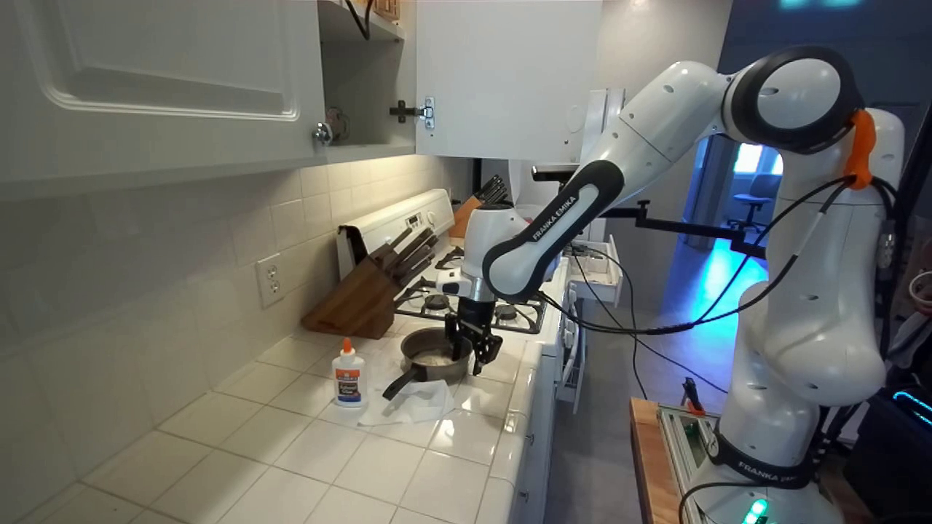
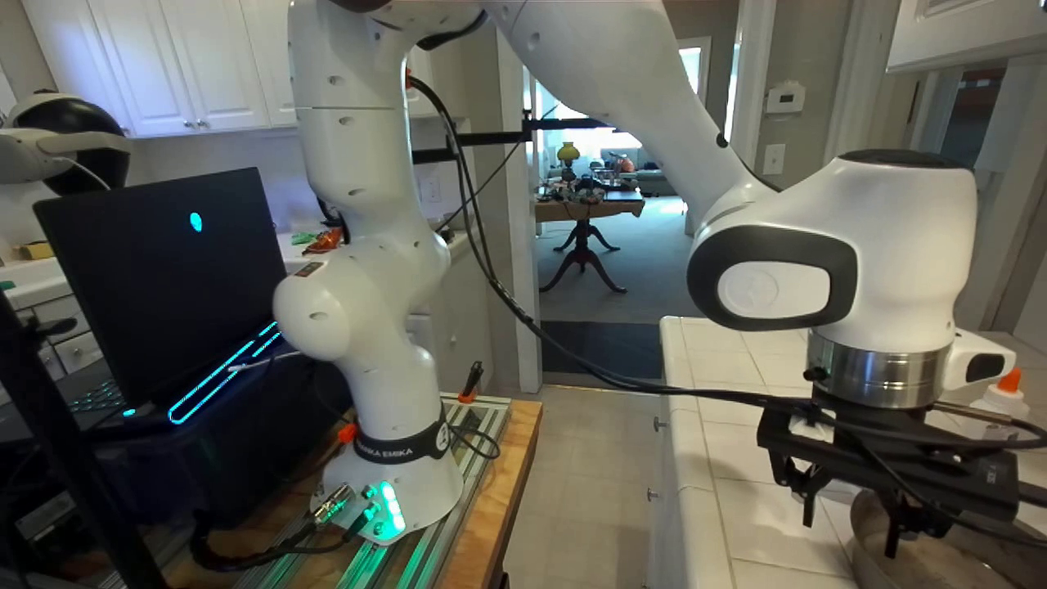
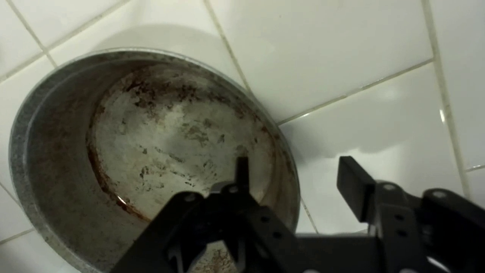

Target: Pick up the pan, and then place it in the open cabinet

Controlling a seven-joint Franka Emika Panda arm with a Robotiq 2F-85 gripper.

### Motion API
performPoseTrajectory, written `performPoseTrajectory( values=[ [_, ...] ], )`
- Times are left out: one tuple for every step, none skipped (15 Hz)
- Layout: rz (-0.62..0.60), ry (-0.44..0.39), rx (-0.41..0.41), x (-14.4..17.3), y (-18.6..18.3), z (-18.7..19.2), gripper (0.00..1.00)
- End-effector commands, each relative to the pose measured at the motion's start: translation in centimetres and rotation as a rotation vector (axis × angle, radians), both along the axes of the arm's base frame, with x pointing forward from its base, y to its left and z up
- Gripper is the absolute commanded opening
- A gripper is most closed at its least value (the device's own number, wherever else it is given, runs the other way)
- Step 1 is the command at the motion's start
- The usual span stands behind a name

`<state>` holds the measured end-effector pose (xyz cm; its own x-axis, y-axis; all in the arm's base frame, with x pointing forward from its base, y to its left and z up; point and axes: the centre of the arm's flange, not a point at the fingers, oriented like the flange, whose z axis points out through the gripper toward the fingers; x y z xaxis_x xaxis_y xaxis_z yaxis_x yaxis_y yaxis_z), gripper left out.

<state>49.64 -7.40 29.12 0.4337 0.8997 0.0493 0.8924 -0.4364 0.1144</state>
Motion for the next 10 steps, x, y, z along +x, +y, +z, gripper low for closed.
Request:
performPoseTrajectory(
  values=[
    [-0.007, -0.005, -0.02, 1.1, -0.63, -0.4, 0.58],
    [-0.008, -0.005, -0.02, 1.23, -0.72, -0.47, 0.49],
    [-0.012, -0.005, -0.02, 1.36, -0.82, -0.53, 0.49],
    [-0.017, -0.003, -0.019, 1.43, -0.91, -0.56, 0.42],
    [-0.019, -0.003, -0.014, 1.46, -0.96, -0.57, 0.35],
    [-0.02, -0.004, -0.013, 1.53, -1.01, -0.59, 0.27],
    [-0.02, -0.002, -0.011, 1.55, -1.02, -0.66, 0.2],
    [-0.02, 0.0, -0.01, 1.58, -1.01, -0.74, 0.12],
    [-0.019, 0.001, -0.01, 1.57, -0.96, -0.77, 0.06],
    [-0.019, 0.002, -0.011, 1.54, -0.91, -0.77, 0.0]
  ],
)
